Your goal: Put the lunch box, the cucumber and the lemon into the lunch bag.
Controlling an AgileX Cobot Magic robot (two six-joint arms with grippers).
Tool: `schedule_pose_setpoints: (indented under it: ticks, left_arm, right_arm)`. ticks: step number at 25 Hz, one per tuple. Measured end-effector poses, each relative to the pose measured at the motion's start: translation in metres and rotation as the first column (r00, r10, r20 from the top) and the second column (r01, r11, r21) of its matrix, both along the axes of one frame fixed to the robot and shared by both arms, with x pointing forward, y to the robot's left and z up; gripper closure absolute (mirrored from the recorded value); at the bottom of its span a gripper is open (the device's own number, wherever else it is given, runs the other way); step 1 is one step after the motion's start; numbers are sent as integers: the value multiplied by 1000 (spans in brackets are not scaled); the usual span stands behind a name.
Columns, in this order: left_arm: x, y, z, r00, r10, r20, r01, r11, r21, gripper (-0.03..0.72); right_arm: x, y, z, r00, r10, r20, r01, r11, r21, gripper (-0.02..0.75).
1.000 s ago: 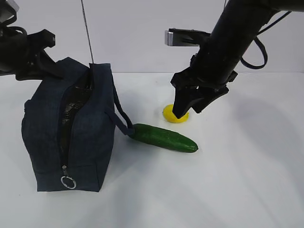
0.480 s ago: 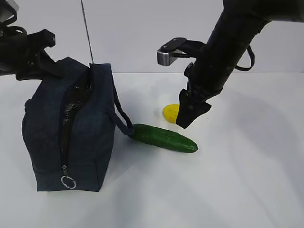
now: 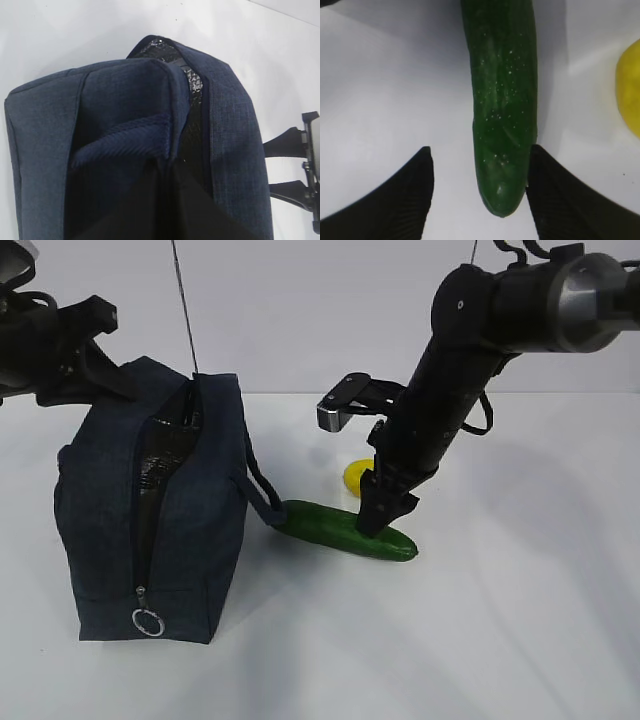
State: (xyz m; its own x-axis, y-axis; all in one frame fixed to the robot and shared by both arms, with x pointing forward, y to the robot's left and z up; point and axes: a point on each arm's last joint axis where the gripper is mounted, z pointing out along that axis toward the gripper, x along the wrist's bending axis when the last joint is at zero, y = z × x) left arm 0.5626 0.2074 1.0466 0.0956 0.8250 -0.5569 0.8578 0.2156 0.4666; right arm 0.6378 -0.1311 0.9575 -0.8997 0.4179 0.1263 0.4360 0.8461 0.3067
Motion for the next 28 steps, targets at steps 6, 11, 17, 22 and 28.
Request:
schedule_pose_setpoints:
  ticks: [6,11,17,22,28]
  left_arm:
    - [0,0,0,1000,3,2,-3,1000,-1,680]
    - [1,0,0,1000,6,5,-6,1000,-3,680]
    - [1,0,0,1000,6,5,-6,1000,-3,680]
    - [1,0,0,1000,6,5,-6,1000,-3,680]
    - [1,0,0,1000,9,8,-9,1000,-3,680]
  right_arm:
    - [5,2,-9,999,32,40,-32,999,5,269]
    - [7,3,-19,999,41,31,-41,999,12,269]
    - [8,5,-31,999,43,8,-43,999,15,269]
    - [9,6,-38,999,38,-10,-38,999,25,269]
    - [10,7,-41,999,31,-8,-30,999,30,270]
